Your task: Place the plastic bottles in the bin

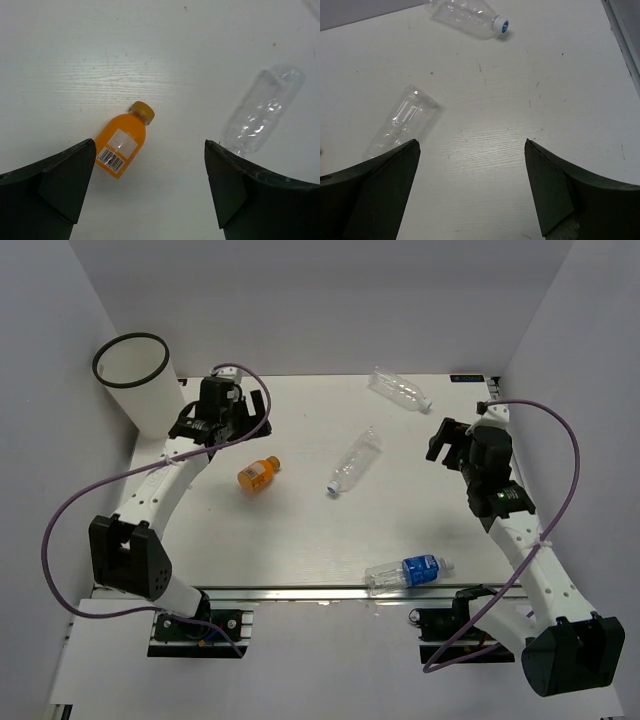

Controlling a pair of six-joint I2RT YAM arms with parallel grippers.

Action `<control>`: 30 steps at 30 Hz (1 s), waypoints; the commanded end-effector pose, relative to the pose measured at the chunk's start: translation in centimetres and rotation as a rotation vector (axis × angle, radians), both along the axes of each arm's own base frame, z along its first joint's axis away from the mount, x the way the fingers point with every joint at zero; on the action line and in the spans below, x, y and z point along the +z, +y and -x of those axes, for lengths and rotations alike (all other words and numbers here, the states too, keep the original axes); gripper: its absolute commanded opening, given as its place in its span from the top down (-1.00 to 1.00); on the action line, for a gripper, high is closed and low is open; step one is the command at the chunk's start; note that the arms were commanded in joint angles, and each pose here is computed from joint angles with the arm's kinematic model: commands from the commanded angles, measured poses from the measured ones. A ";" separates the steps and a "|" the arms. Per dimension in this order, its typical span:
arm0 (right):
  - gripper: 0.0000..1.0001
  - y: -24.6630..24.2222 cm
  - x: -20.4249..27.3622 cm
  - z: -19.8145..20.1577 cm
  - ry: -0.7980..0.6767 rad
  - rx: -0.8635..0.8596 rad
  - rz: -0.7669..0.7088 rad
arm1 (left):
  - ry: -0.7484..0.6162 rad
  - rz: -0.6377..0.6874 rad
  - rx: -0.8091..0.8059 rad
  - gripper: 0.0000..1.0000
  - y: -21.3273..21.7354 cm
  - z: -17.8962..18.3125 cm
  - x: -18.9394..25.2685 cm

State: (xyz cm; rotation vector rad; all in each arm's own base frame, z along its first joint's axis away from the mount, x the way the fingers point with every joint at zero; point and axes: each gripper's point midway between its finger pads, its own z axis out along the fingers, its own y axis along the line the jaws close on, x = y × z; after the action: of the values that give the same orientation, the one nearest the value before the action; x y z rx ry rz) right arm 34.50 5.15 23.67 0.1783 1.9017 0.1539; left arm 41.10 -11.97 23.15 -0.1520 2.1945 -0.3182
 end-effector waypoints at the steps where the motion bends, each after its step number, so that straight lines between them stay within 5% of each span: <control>1: -0.79 1.1 1.6 0.6 -0.056 0.062 -0.036 | 0.015 -0.056 -0.129 -0.96 -1.2 0.7 -0.4; 7: -0.79 5.6 1.2 1.8 -0.096 0.361 -0.036 | 0.086 -0.193 -0.236 -0.96 -0.5 1.6 -5.8; 11: -0.79 4.9 1.7 1.6 -0.114 0.327 -0.020 | 0.244 -0.255 -0.304 -0.96 -0.7 0.6 -11.7; 22: -0.79 3.3 2.3 2.5 -0.146 0.275 0.042 | 0.395 -0.260 -0.420 -0.96 -1.6 1.4 -18.8; 25: -0.79 2.7 2.5 2.3 -0.155 0.239 0.053 | 0.411 -0.221 -0.409 -0.60 -2.0 2.1 -18.9; 26: -0.79 2.7 2.5 2.3 -0.153 0.236 0.052 | 0.403 -0.215 -0.404 -0.14 -2.1 2.1 -18.5; 27: -0.79 2.6 2.6 2.3 -0.156 0.235 0.054 | 0.386 -0.216 -0.391 0.02 -2.0 1.8 -17.9; 30: -0.79 2.7 2.6 2.2 -0.159 0.237 0.050 | 0.242 -0.239 -0.298 0.16 -1.2 -0.7 -12.6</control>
State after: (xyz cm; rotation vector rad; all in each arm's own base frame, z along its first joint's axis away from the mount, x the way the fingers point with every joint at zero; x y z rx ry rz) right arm 31.99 8.19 25.50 -0.0915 1.8052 0.2969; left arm 39.14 -13.08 3.66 0.3622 2.6709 -0.2248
